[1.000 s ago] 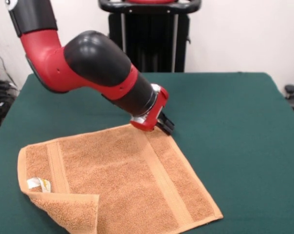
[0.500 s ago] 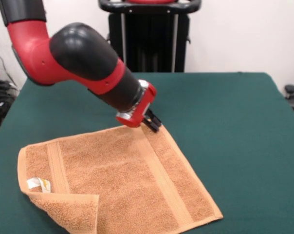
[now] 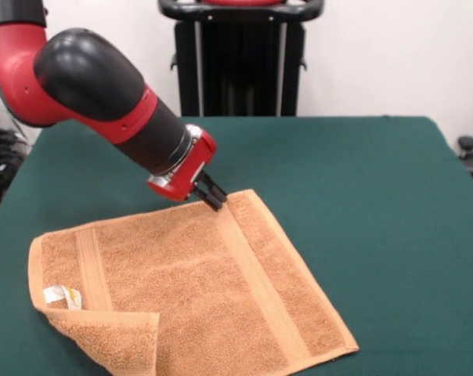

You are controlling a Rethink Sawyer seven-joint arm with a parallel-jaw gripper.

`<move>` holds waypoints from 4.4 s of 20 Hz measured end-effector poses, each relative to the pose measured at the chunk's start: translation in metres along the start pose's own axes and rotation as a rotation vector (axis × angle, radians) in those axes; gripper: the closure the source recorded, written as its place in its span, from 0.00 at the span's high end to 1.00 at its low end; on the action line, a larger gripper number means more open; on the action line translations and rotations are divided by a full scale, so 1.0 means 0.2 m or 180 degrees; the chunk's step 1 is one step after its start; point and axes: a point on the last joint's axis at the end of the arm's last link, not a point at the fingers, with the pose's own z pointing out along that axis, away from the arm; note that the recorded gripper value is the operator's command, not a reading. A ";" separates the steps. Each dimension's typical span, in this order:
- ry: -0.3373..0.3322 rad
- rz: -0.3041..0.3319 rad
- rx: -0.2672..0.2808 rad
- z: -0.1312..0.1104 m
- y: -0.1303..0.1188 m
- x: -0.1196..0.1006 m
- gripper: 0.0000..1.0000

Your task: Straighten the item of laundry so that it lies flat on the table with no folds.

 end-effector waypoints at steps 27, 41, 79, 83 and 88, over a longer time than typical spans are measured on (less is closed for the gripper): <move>-0.0306 -0.0088 0.0335 0.01 -0.04 -0.13 0.00; 0.0114 -0.0175 -0.0068 0.18 0.11 -0.14 0.00; 0.0289 -0.0185 -0.0039 0.04 0.08 -0.14 0.00; 0.0285 -0.0191 0.0006 0.02 0.07 -0.14 0.00; 0.0198 -0.0169 0.0201 0.00 0.02 -0.13 0.00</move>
